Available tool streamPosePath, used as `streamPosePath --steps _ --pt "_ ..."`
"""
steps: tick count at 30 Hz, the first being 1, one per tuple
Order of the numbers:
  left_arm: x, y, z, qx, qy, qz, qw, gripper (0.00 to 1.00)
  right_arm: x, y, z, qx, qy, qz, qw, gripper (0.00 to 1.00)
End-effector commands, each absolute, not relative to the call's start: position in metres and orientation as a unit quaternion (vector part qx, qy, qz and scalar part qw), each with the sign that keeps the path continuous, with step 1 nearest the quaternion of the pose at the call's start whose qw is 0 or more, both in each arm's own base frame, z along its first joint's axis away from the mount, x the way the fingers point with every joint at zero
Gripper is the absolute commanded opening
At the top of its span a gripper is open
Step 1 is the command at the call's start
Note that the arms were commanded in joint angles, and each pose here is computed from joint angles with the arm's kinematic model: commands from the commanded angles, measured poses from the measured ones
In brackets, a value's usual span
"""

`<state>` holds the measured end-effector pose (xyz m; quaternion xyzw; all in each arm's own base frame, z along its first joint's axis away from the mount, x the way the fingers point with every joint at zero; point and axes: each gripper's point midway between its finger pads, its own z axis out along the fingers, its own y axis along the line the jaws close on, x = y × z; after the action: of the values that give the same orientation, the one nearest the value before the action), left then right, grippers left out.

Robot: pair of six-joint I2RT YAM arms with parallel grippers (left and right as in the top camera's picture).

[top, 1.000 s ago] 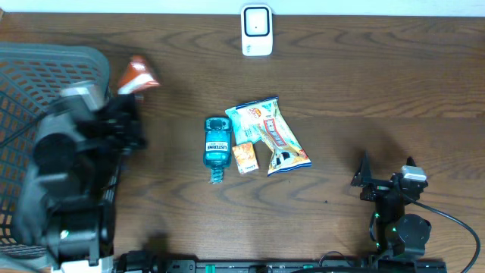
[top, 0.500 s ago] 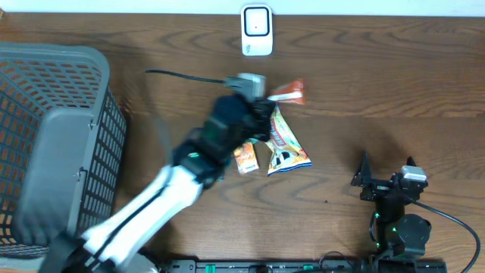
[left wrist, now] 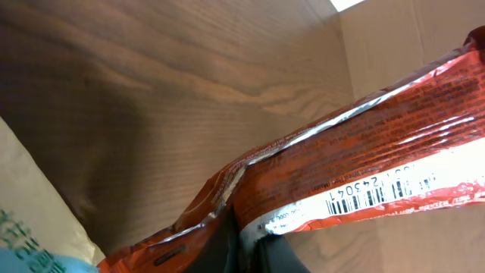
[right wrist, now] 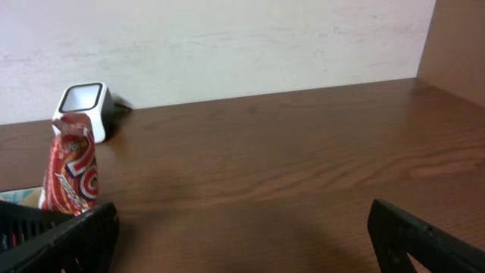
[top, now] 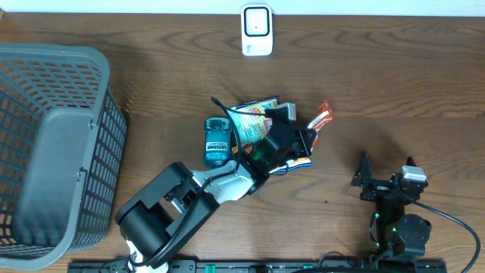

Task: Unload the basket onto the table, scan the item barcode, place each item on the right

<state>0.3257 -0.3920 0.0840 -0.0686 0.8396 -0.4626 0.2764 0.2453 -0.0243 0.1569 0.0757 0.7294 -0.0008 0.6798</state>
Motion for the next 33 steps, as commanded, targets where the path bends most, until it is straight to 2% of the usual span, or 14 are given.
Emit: streamPosePath --steps 1,3,6,9,13,18,22,26,30,33 --pt "0.329 -0.396 0.093 -0.091 0.829 -0.478 0.275 0.17 0.245 -0.023 0.156 0.079 0.729 0.004 0.680 0.99" --pt "0.330 -0.396 0.094 -0.083 0.829 -0.476 0.281 0.46 0.245 -0.023 0.156 0.079 0.729 0.004 0.680 0.99" --pt "0.332 -0.398 0.099 -0.071 0.827 -0.476 0.290 0.75 0.245 -0.023 0.156 0.079 0.729 0.004 0.680 0.99" --pt "0.332 -0.402 0.114 -0.023 0.823 -0.473 0.315 0.98 0.245 -0.023 0.156 0.079 0.729 0.004 0.680 0.99" --pt "0.336 -0.396 0.138 0.040 0.827 -0.438 0.352 0.99 0.245 -0.023 0.156 0.079 0.729 0.004 0.680 0.99" --pt "0.355 -0.357 0.198 0.124 0.823 -0.345 0.433 0.98 0.245 -0.023 0.156 0.079 0.729 0.004 0.680 0.99" --pt "0.374 -0.305 0.273 0.155 0.791 -0.265 0.529 0.98 0.245 -0.023 0.156 0.079 0.729 0.004 0.680 0.99" --pt "0.386 -0.238 0.354 0.138 0.743 -0.189 0.627 0.98 0.245 -0.023 0.156 0.079 0.729 0.004 0.680 0.99" --pt "0.379 -0.182 0.416 0.142 0.693 -0.121 0.696 0.98 0.245 -0.023 0.156 0.079 0.729 0.004 0.680 0.99" --pt "0.366 -0.156 0.439 0.154 0.675 -0.078 0.717 0.98 0.245 -0.023 0.156 0.079 0.729 0.004 0.680 0.99"
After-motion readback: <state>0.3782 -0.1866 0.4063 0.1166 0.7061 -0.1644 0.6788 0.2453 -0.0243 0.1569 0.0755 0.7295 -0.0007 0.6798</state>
